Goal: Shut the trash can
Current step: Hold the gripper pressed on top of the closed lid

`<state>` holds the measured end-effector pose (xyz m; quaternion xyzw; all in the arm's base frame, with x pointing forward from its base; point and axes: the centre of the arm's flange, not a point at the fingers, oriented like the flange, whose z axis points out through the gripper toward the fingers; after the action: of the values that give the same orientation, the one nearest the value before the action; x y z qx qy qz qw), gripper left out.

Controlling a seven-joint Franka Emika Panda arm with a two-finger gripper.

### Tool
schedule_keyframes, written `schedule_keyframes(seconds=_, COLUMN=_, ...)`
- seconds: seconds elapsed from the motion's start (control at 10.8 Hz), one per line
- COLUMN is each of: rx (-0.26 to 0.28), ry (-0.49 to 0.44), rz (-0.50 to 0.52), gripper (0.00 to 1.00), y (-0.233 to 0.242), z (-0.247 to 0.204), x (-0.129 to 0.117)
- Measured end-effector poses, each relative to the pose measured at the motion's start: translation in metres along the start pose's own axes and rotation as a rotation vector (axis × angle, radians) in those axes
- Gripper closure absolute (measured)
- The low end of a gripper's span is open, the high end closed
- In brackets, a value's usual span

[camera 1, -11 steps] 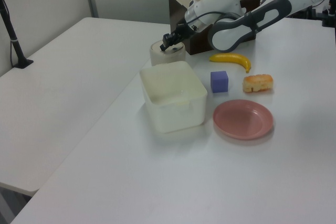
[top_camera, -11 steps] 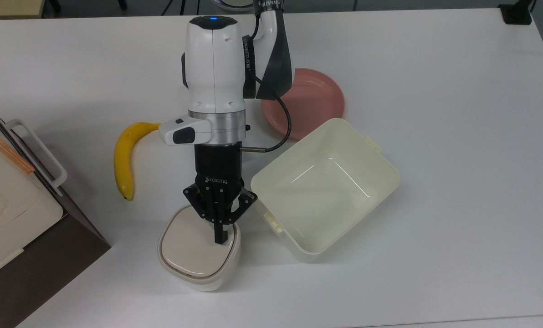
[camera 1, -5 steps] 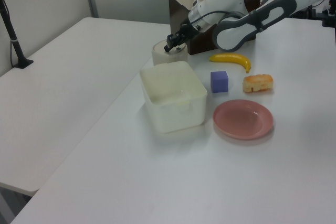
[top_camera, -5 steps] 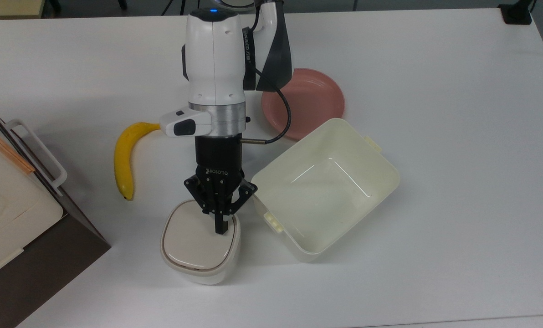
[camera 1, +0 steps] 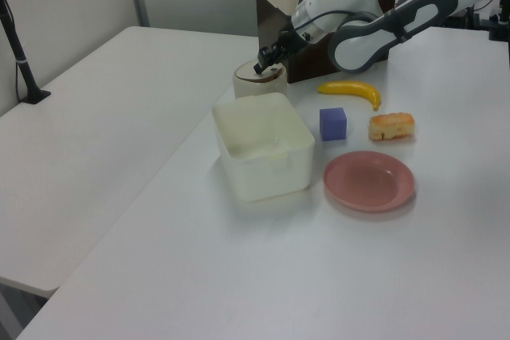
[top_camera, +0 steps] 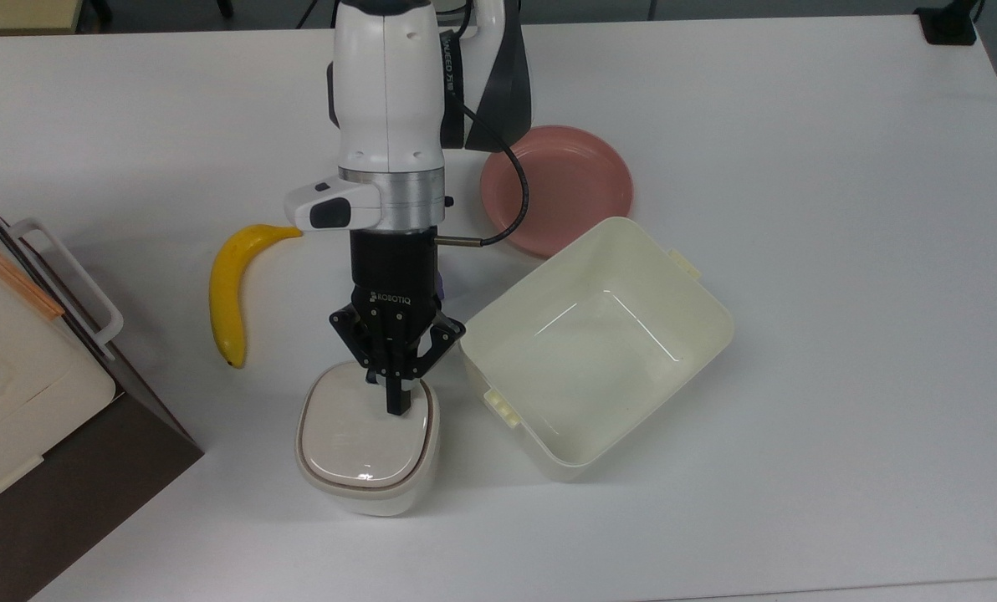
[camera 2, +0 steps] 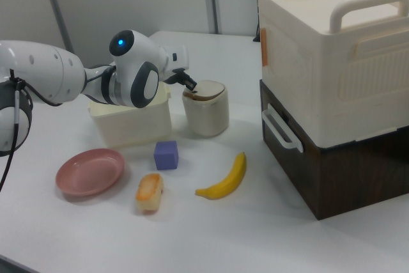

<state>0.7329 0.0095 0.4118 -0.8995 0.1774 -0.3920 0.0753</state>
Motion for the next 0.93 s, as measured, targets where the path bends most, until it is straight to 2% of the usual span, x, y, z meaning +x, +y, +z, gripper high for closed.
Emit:
schedule_keyframes(seconds=0.65, rx=-0.041, ry=0.015, rz=0.023, gripper=0.99, y=0.031, z=-0.014, x=0.012)
schedule_keyframes(seconds=0.93, rx=-0.051, ry=0.003, rz=0.016, gripper=0.99, y=0.038, z=-0.02, x=0.007)
